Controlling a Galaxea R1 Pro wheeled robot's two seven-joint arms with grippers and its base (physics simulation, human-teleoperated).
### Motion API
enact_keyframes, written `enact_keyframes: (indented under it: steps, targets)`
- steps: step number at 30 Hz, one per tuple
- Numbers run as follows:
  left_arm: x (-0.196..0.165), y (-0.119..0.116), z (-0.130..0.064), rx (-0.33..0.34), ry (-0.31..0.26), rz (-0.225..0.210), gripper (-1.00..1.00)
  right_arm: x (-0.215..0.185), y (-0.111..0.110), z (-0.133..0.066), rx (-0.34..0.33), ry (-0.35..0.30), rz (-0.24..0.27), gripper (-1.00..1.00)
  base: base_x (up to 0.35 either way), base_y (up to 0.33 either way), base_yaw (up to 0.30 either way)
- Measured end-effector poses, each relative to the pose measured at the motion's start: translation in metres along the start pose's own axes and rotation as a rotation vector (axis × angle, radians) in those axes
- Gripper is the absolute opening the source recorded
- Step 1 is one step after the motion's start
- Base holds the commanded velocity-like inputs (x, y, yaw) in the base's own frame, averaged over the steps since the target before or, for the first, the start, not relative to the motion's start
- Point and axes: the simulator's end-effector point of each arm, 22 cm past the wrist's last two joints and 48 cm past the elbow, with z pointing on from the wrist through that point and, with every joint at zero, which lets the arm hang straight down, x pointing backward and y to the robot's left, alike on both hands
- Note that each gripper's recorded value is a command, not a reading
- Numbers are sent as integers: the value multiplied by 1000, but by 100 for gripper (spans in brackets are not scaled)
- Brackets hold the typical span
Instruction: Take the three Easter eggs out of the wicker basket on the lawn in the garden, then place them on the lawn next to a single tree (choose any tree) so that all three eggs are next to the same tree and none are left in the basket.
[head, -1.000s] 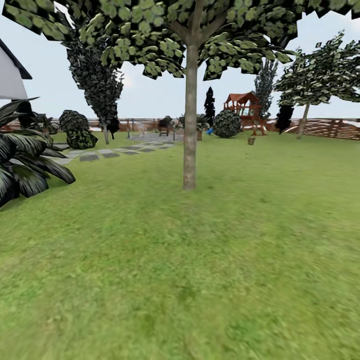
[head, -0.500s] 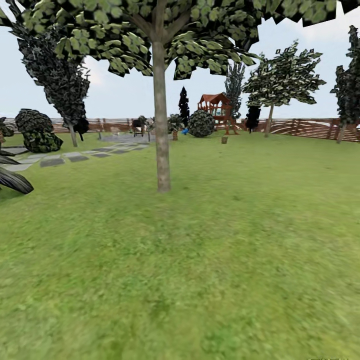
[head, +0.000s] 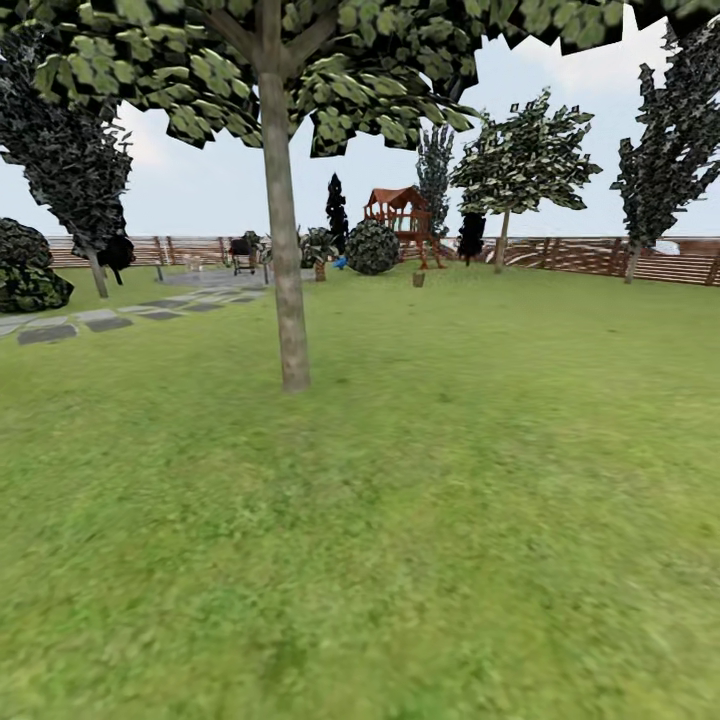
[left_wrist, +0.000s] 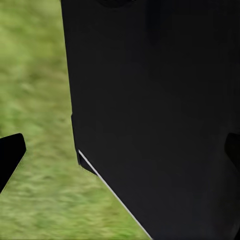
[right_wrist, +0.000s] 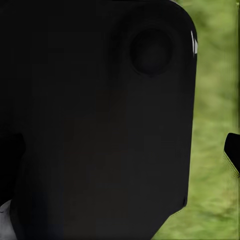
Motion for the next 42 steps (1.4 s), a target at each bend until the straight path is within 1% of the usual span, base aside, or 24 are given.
enact_keyframes:
  steps: [11,18,27,36,42]
  targets:
    - [0,0,0,0,1,-4,100,0,0,0,0,1,1,100,337,0,0]
    - [-5,0,0,0,-12,-6,100,0,0,0,2,1,3,100,319,0,0]
    - [-7,-2,0,4,-17,-12,100,0,0,0,2,2,3,100,68,-3,0]
    - [-7,-2,0,3,-18,-8,100,0,0,0,2,2,1,100,137,-158,0]
    - [-8,-12,0,17,-22,-13,100,0,0,0,2,2,0,100,11,-12,0]
